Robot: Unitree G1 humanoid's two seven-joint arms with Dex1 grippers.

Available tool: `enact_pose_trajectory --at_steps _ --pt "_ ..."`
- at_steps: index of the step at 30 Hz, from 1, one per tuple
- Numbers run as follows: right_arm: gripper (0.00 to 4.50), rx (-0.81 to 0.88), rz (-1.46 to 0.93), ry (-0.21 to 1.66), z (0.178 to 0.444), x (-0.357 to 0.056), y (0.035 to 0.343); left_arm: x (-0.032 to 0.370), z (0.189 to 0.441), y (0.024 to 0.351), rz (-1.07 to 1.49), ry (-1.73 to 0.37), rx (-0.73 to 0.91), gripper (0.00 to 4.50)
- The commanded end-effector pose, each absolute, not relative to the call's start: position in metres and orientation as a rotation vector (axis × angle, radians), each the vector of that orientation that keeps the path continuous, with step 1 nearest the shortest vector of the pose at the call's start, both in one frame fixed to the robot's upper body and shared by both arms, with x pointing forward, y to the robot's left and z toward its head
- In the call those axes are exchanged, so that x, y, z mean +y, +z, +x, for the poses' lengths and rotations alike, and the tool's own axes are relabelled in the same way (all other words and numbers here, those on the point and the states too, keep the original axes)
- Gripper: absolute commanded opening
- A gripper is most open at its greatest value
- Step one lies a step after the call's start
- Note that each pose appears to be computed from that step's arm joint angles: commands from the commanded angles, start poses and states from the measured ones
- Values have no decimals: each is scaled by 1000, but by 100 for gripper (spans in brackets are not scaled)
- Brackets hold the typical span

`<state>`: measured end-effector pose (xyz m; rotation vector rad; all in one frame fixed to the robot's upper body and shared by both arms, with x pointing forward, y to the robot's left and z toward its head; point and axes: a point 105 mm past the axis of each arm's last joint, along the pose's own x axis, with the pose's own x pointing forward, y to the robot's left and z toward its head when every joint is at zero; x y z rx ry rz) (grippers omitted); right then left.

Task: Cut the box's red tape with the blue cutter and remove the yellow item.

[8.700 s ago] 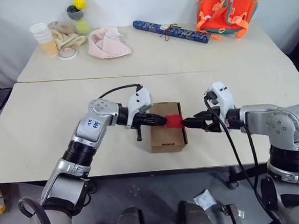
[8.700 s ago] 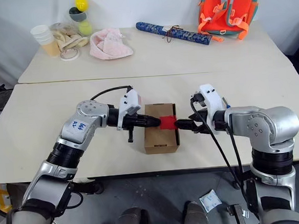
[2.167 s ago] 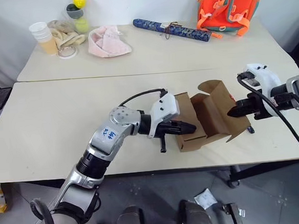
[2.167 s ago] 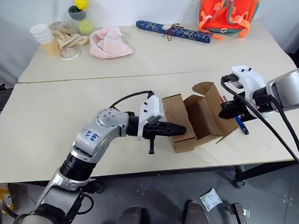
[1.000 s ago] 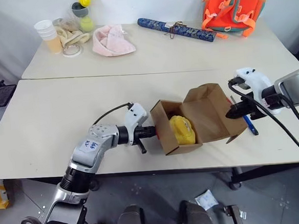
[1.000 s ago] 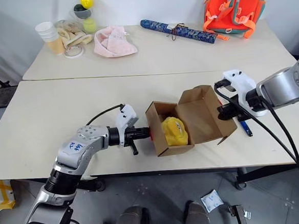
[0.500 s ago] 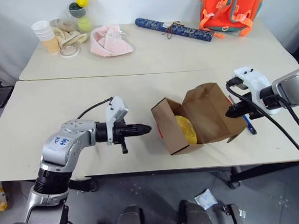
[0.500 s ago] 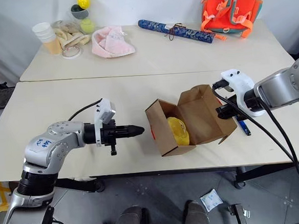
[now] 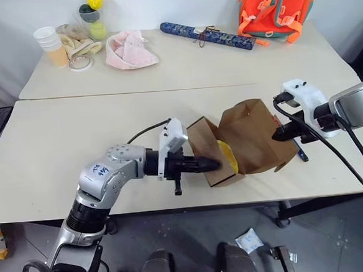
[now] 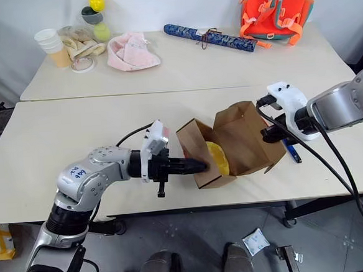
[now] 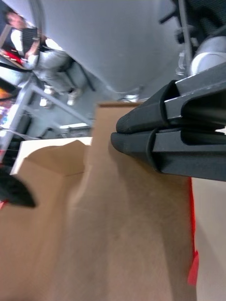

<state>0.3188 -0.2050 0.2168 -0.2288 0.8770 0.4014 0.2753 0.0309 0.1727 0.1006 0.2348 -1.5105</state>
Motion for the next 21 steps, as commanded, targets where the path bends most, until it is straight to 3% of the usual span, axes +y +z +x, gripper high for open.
enact_pose_trajectory --at_steps 1,7,21 --pt "2 835 -227 437 315 -199 226 44 280 154 169 -1451 309 0" --pt "2 873 -223 451 310 -198 211 66 282 137 208 -1370 407 0" --pt "2 877 -216 470 314 -185 200 66 295 143 126 -1249 322 0"
